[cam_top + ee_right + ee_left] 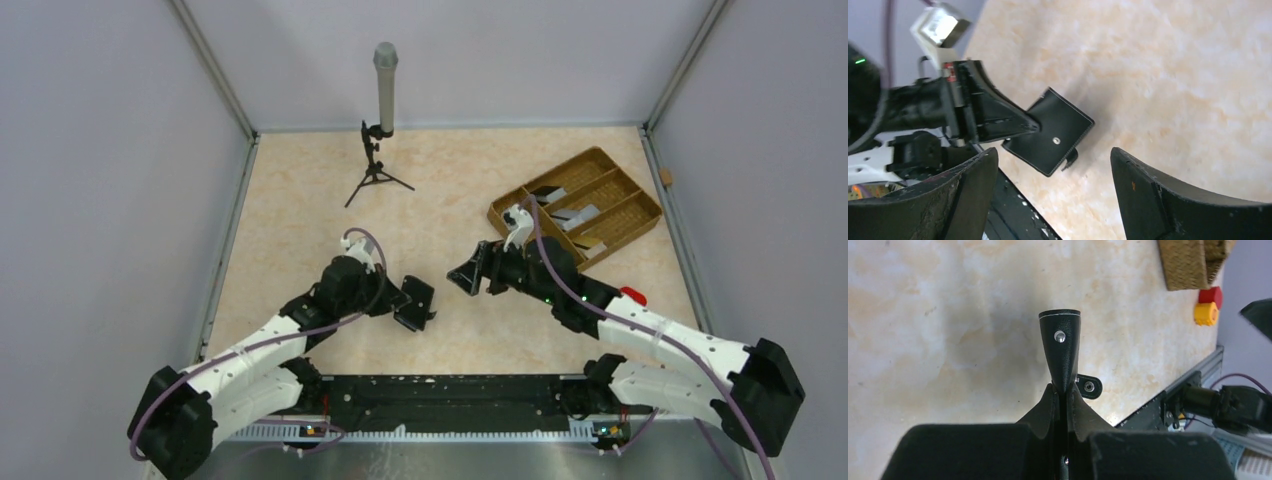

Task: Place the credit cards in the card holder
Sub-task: Place the card holder at the center of the board, then open the card holder at the center of the board.

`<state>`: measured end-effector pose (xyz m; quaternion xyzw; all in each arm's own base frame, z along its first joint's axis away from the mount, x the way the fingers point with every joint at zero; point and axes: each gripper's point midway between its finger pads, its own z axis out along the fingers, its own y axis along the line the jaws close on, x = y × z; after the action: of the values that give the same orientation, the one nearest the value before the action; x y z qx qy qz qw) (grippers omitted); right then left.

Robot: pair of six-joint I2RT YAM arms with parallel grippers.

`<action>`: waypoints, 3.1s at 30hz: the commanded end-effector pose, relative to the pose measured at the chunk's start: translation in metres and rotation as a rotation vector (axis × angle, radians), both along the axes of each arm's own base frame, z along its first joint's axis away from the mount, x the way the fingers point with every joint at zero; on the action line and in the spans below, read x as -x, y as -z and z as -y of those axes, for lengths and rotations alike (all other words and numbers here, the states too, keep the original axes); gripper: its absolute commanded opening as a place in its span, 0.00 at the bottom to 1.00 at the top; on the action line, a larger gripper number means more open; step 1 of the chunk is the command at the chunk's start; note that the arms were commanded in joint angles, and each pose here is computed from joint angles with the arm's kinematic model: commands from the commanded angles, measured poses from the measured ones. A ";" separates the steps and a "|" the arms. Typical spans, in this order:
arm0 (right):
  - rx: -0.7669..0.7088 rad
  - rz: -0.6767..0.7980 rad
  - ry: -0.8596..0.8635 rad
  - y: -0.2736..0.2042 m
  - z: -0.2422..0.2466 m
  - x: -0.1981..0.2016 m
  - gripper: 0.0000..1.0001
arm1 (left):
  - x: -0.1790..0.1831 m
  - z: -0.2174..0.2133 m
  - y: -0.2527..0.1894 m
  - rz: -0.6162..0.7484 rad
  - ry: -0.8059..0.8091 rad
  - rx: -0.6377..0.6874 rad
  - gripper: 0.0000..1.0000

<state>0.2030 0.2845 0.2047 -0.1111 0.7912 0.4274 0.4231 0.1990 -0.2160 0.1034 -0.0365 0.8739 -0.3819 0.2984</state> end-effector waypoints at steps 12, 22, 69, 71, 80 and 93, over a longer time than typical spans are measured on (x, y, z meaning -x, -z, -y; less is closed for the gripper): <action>-0.027 -0.347 0.137 0.091 -0.027 0.019 0.68 | -0.009 0.013 0.019 -0.008 -0.308 0.125 0.00; 0.045 -0.371 0.120 0.122 -0.044 0.013 0.63 | -0.005 0.012 0.029 -0.025 -0.318 0.110 0.00; 0.134 -0.210 0.040 0.082 -0.040 0.009 0.00 | -0.005 0.020 0.026 -0.029 -0.181 -0.104 0.99; 0.132 -0.215 0.032 0.083 -0.041 0.010 0.00 | -0.005 0.025 0.024 -0.025 -0.167 -0.084 0.99; 0.124 -0.217 0.023 0.083 -0.042 0.012 0.00 | -0.009 0.041 0.015 0.001 -0.092 -0.077 0.99; 0.136 -0.207 0.050 0.081 -0.034 0.011 0.00 | -0.013 0.023 0.043 -0.050 -0.098 -0.307 0.98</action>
<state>0.1874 0.3149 0.0987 -0.0734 0.8768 0.3573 0.3134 0.2071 -0.2484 0.0595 -0.0515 0.9185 -0.2665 0.2874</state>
